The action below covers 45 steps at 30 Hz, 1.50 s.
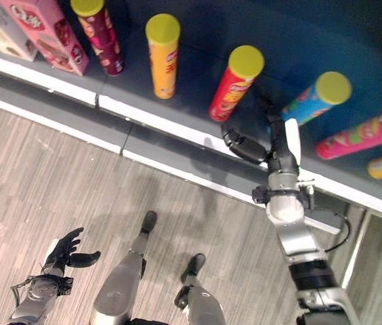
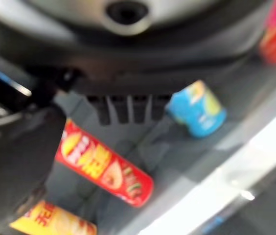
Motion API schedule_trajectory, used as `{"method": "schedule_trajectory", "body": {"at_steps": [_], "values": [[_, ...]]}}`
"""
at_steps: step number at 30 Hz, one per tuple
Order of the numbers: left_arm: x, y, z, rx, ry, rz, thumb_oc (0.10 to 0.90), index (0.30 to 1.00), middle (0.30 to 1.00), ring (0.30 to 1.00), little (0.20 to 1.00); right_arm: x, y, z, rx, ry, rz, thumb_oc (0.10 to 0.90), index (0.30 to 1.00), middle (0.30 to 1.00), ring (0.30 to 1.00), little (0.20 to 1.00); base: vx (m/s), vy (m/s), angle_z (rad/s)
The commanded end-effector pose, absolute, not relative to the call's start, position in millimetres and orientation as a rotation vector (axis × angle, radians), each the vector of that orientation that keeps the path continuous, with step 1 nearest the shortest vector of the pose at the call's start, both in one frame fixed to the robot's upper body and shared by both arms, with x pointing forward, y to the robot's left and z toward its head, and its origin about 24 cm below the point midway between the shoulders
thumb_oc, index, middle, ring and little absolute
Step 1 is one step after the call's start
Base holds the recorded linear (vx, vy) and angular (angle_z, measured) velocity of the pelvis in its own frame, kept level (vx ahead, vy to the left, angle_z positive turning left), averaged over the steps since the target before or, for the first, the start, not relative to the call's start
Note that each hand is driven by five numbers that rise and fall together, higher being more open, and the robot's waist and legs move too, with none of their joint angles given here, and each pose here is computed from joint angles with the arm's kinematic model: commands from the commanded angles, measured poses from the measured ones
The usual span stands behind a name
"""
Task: Put the goods on the table back onto the shelves and tidy them up.
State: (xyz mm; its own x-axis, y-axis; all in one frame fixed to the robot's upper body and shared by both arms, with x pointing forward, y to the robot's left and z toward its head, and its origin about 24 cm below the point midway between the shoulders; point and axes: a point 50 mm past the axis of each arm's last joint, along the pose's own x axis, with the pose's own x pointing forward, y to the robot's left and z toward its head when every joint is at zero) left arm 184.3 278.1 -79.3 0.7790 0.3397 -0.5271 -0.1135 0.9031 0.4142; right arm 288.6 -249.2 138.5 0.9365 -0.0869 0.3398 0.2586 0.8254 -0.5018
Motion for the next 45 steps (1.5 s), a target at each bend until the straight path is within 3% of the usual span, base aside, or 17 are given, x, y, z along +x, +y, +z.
{"method": "schedule_trajectory", "body": {"at_steps": [1, 6, 12, 17, 21, 29, 35, 45], "values": [[151.2, 292.5, -94.3, 0.424, 0.748, 0.287, 0.8, 0.9, 0.9, 0.9, 0.9, 273.2, -238.9, 155.5, -0.449, -0.429, -0.029, 0.8, 0.9, 0.9, 0.9, 0.9, 0.04, 0.065, -0.25], [135.6, 291.9, -105.8, 0.42, 0.831, 0.262, 0.8, 0.9, 0.9, 0.9, 0.9, 238.2, -239.2, 104.3, -0.155, -0.226, 0.085, 0.8, 0.9, 0.9, 0.9, 0.9, 0.07, 0.149, -0.35], [139.3, 287.4, -106.3, 0.461, 0.832, 0.206, 0.8, 0.9, 0.9, 0.9, 0.9, 219.6, -261.8, 74.2, -0.097, -0.116, -0.108, 0.8, 0.9, 0.9, 0.9, 0.9, 0.01, 0.232, -0.71], [152.9, 291.1, -96.0, 0.477, 0.772, 0.216, 0.8, 0.9, 0.9, 0.9, 0.9, 227.6, -277.2, 79.5, -0.165, -0.161, -0.307, 0.8, 0.9, 0.9, 0.9, 0.9, -0.05, 0.075, -1.78], [148.5, 295.4, -97.1, 0.472, 0.789, 0.255, 0.8, 0.9, 0.9, 0.9, 0.9, 224.3, -296.5, 95.6, -0.241, -0.215, -0.448, 0.8, 0.9, 0.9, 0.9, 0.9, 0.04, -0.189, -1.56], [145.8, 294.3, -95.3, 0.375, 0.762, 0.307, 0.8, 0.9, 0.9, 0.9, 0.9, 231.1, -309.9, 176.6, -0.384, -0.519, -0.452, 0.8, 0.9, 0.9, 0.9, 0.9, 0.12, -0.32, -0.59], [135.7, 292.4, -99.2, 0.341, 0.773, 0.322, 0.8, 0.9, 0.9, 0.9, 0.9, 244.6, -303.9, 219.9, -0.544, -0.626, -0.377, 0.8, 0.9, 0.9, 0.9, 0.9, 0.08, -0.164, -0.72], [120.1, 278.1, -116.4, 0.368, 0.868, 0.238, 0.8, 0.9, 0.9, 0.9, 0.9, 261.1, -291.7, 254.2, -0.553, -0.776, -0.402, 0.8, 0.9, 0.9, 0.9, 0.9, 0.16, 0.033, -0.54]]}}
